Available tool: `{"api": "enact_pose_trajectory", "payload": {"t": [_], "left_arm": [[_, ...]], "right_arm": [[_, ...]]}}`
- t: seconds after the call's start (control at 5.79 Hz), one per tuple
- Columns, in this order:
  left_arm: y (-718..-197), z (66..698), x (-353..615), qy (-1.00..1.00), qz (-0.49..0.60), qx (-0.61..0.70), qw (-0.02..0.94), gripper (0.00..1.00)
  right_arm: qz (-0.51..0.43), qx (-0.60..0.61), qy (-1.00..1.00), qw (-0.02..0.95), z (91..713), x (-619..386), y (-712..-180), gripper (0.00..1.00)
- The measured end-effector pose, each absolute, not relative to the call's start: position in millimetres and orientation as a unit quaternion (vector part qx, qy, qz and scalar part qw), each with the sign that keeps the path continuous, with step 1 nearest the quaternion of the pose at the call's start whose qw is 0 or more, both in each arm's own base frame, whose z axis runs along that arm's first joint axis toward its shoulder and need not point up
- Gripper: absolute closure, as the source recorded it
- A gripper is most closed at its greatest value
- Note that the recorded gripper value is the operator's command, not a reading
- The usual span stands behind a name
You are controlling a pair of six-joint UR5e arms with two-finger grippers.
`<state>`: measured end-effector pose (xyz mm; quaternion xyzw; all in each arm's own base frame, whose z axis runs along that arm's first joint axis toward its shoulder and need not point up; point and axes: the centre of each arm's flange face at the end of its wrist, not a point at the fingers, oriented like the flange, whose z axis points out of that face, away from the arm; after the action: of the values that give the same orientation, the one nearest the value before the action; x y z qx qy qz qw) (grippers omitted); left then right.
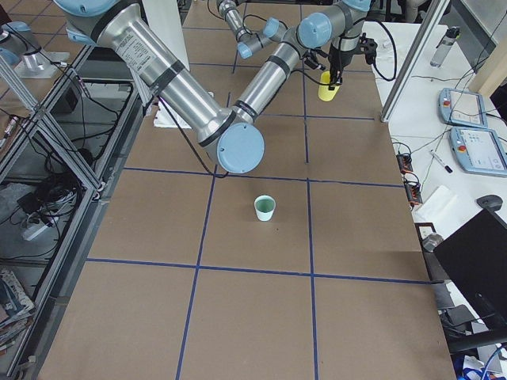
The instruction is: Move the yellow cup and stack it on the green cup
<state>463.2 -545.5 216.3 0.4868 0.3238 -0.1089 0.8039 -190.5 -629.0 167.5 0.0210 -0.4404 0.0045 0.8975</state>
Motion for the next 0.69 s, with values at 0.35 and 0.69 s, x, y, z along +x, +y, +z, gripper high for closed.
{"api": "enact_pose_trajectory", "payload": {"t": [0.35,0.69], "left_arm": [[-561,230,395,0.288,-0.061,0.34,0.893,0.0],[-566,244,322,0.291,-0.031,0.185,0.938,0.0]], "right_arm": [[-0.018,0.045,-0.431,0.901,220,-142,-607,1.0],[-0.05,0.063,-0.419,0.904,280,-101,-559,1.0]]}}
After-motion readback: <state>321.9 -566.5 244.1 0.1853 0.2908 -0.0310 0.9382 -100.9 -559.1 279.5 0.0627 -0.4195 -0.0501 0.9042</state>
